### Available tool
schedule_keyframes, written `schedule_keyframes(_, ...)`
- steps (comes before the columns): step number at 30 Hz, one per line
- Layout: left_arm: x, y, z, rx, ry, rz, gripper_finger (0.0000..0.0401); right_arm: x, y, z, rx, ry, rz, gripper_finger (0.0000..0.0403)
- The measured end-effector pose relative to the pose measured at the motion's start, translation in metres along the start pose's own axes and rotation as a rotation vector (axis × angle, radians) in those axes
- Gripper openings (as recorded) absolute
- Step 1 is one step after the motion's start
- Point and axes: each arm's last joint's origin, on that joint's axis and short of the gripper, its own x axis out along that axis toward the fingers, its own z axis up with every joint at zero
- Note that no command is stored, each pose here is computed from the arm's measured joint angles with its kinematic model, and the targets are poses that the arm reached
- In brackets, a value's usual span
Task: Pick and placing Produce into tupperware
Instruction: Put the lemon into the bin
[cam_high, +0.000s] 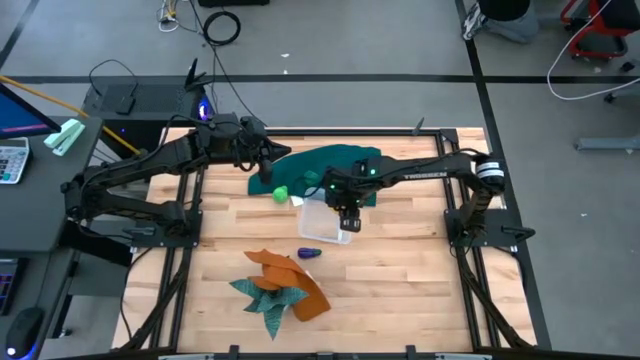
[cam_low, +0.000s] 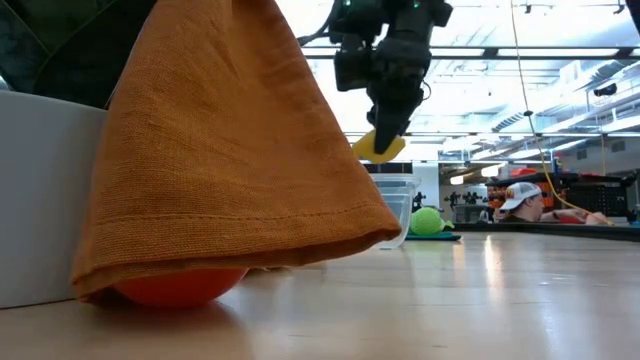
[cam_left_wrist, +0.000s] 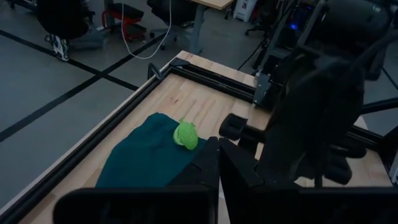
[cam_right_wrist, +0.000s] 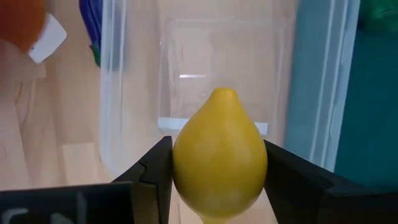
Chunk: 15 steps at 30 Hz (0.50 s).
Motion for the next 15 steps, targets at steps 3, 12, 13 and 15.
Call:
schedule_keyframes(3, 0.000, 0.000, 0.000, 0.000, 0.000, -0.001, 0.0012, 0.008, -0.001, 0.004, 0.009, -0.018, 0.001, 0.0160)
schedule_keyframes(12, -0.001, 0.000, 0.000, 0.002, -0.003, -0.003, 0.0027, 0.025, -0.011, 0.012, 0.045, -0.040, 0.002, 0.0160)
schedule_keyframes(13, -0.002, -0.001, 0.001, 0.002, -0.005, -0.003, 0.0028, 0.028, -0.013, 0.012, 0.052, -0.034, 0.001, 0.0160)
schedule_keyframes(15, -0.003, -0.001, 0.001, 0.003, -0.009, -0.004, 0.0029, 0.033, -0.018, 0.012, 0.062, -0.027, 0.000, 0.0160)
